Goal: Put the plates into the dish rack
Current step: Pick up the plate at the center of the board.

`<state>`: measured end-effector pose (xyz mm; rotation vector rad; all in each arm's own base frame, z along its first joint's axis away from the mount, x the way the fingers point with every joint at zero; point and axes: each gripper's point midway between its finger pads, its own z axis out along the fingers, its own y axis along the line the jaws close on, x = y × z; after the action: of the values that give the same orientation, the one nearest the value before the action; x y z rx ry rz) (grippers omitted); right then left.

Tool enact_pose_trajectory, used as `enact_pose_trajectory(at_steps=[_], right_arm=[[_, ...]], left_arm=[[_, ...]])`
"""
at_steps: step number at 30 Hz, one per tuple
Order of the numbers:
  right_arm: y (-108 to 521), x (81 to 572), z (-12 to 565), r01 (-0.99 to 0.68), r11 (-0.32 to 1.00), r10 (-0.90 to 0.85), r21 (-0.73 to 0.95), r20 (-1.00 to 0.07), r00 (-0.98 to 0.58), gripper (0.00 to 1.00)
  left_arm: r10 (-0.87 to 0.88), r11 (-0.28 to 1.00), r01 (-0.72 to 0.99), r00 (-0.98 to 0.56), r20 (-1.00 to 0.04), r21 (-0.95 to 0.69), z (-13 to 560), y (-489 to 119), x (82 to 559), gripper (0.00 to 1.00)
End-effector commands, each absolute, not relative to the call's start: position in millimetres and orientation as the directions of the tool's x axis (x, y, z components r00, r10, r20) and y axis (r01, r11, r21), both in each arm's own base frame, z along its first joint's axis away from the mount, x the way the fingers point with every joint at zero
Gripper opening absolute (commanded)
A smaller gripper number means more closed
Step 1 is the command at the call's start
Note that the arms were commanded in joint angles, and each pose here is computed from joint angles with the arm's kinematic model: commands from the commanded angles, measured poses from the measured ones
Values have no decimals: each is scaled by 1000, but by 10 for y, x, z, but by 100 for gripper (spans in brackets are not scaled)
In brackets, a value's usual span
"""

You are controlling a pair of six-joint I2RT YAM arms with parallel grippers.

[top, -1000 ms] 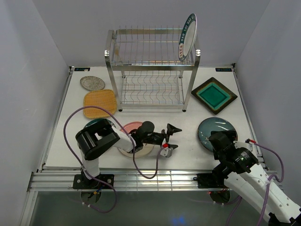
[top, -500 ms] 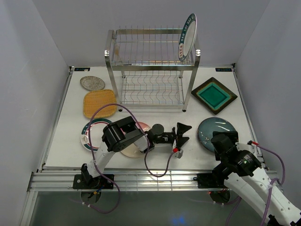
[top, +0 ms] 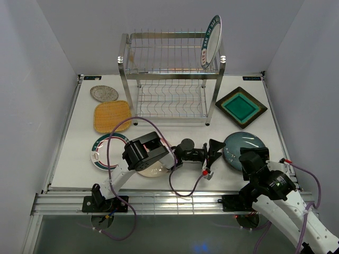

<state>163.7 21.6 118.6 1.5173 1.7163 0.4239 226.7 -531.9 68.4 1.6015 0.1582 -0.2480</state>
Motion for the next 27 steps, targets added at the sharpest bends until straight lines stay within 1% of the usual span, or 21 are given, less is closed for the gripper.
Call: enact_pose_trajectory(at_steps=[1,2,5,7,10,12,14,17,18,21,27], right_arm=[[142,1660,1229,653,228,934,722,-352,63,90],[148,1666,1238,645,230,935,728,-350,61,90],[155,1670,1228,640,240,934,730,-354,53,90],[154,1669,1227,640,243,933,729,-356,51,90],[159,1667,1231,640,246,933,728,-356,47,90],[155,1662,1227,639,244,934,729,-355,48,90],[157,1660,1227,635,244,935,733,-351,47,90],[161,1659,1228,631,246,936,736,-350,43,90],[164,1660,1237,628,245,937,739,-348,43,90],[166,1662,1236,625,246,937,741,-347,42,90],[191,1680,1235,618,257,936,743,-349,31,90]], left_arm=[[-84,-202,219,967,-240,955,203,-5296,2102,77],[-99,-208,168,976,-192,964,181,-5300,2088,77],[-115,-226,117,983,-146,967,67,-5309,2047,75],[-119,-263,121,980,-157,957,-26,-5308,2007,75],[-125,-297,103,981,-145,949,-130,-5326,1979,72],[-127,-298,80,984,-123,951,-140,-5351,1993,69],[-126,-322,81,984,-128,943,-221,-5350,1981,65],[-130,-358,69,984,-123,931,-301,-5354,1964,62],[-131,-358,65,984,-119,932,-300,-5371,1966,56],[-131,-385,49,986,-107,922,-378,-5399,1945,49],[-130,-426,22,988,-85,904,-467,-5440,1932,51]])
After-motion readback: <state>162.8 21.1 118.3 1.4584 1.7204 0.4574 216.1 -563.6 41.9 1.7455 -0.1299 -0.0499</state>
